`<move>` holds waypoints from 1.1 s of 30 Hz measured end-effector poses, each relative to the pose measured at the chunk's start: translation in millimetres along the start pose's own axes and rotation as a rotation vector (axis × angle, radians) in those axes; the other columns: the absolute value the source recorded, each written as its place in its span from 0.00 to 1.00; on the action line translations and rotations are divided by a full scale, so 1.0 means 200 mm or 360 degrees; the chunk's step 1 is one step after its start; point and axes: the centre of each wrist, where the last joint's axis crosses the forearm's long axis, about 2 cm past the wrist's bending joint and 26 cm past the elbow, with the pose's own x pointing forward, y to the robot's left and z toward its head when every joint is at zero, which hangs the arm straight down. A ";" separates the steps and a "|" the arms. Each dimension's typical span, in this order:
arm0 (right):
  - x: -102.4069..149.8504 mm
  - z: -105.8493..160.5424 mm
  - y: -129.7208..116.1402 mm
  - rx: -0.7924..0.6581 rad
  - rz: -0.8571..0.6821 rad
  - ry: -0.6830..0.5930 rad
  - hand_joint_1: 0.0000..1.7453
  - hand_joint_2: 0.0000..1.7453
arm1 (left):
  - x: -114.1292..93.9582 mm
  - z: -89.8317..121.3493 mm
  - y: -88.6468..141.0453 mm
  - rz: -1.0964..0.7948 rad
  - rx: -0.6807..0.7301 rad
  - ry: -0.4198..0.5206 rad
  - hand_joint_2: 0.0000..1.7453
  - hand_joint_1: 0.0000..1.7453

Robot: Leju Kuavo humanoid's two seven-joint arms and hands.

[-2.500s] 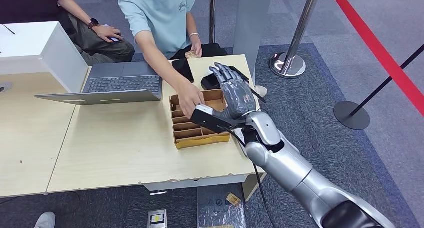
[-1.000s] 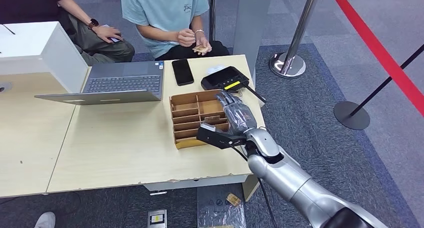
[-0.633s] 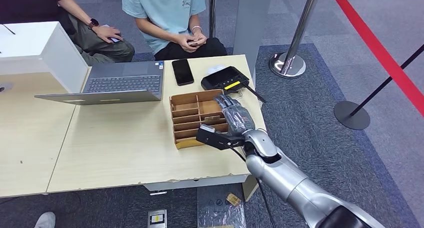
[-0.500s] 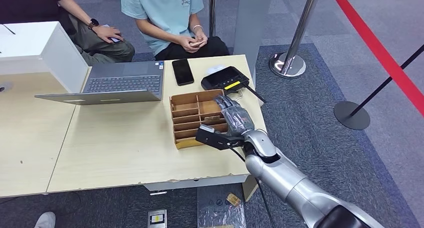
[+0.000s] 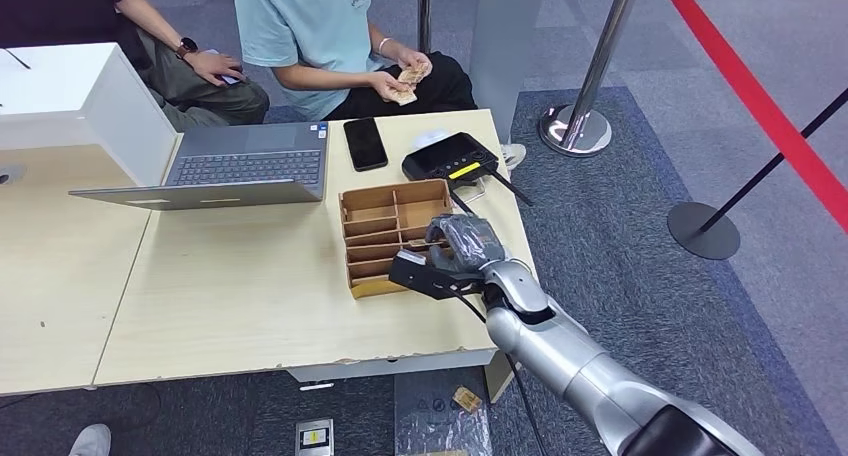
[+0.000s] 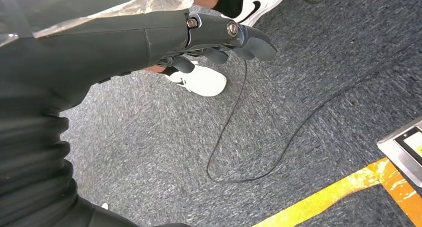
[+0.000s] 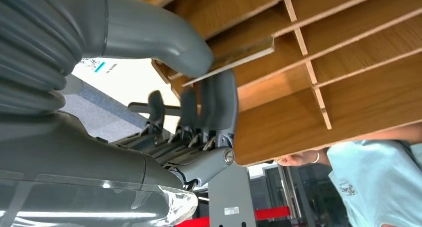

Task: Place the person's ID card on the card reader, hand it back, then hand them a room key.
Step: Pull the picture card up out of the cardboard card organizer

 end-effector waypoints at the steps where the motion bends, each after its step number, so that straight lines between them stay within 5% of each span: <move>1: 0.00 0.00 0.00 -0.0003 -0.0001 -0.0001 0.76 1.00 | 0.00 0.00 0.00 0.0000 0.0000 -0.0001 1.00 0.00; 19: 0.00 -0.02 -0.01 -0.0031 -0.0028 0.0014 0.98 1.00 | 0.00 0.00 0.00 -0.0001 -0.0003 -0.0002 1.00 0.00; 33: 0.24 -0.37 -0.54 -0.0330 0.0103 -0.0212 1.00 1.00 | 0.04 -0.01 0.03 -0.0042 -0.0014 -0.0027 1.00 0.00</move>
